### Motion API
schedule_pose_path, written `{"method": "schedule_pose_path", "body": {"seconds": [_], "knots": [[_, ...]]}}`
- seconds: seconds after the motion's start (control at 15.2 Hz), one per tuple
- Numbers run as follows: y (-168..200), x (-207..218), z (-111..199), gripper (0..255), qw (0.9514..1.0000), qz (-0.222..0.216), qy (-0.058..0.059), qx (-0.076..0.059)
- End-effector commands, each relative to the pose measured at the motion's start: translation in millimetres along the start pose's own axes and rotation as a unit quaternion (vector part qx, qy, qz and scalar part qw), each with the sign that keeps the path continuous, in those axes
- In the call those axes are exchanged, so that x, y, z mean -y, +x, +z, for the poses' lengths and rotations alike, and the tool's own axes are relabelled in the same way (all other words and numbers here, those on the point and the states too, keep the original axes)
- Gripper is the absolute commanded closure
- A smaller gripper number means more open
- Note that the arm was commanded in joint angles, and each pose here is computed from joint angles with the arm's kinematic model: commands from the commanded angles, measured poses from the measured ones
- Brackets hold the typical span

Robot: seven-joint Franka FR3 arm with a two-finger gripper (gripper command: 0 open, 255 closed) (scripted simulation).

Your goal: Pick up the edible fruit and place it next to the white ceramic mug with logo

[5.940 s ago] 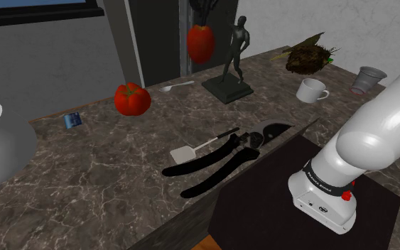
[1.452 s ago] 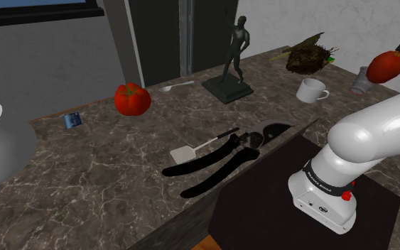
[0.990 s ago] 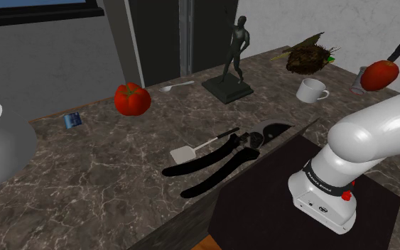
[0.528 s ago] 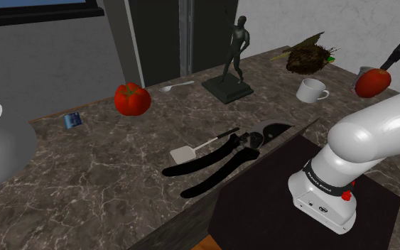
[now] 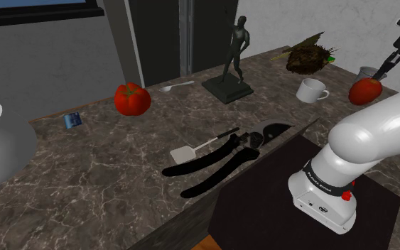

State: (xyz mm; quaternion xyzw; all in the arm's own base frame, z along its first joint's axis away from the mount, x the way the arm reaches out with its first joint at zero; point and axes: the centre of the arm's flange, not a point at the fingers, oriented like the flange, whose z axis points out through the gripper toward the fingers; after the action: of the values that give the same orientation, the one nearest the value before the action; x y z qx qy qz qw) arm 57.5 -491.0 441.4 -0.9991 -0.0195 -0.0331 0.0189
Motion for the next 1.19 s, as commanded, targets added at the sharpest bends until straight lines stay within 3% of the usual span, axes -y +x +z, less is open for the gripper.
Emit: {"method": "schedule_pose_path", "body": {"seconds": [0.0,0.13,0.59,0.66,0.99,1.12], "knots": [[0,-1,11,255,1.0000,0.000,0.000,0.000],[-1,-1,23,255,1.0000,0.000,0.000,0.000],[-1,-1,23,255,1.0000,0.000,0.000,0.000],[-1,-1,23,0,1.0000,0.000,0.000,0.000],[-1,-1,23,0,1.0000,0.000,0.000,0.000],[-1,-1,-3,0,1.0000,0.000,0.000,0.000]]}}
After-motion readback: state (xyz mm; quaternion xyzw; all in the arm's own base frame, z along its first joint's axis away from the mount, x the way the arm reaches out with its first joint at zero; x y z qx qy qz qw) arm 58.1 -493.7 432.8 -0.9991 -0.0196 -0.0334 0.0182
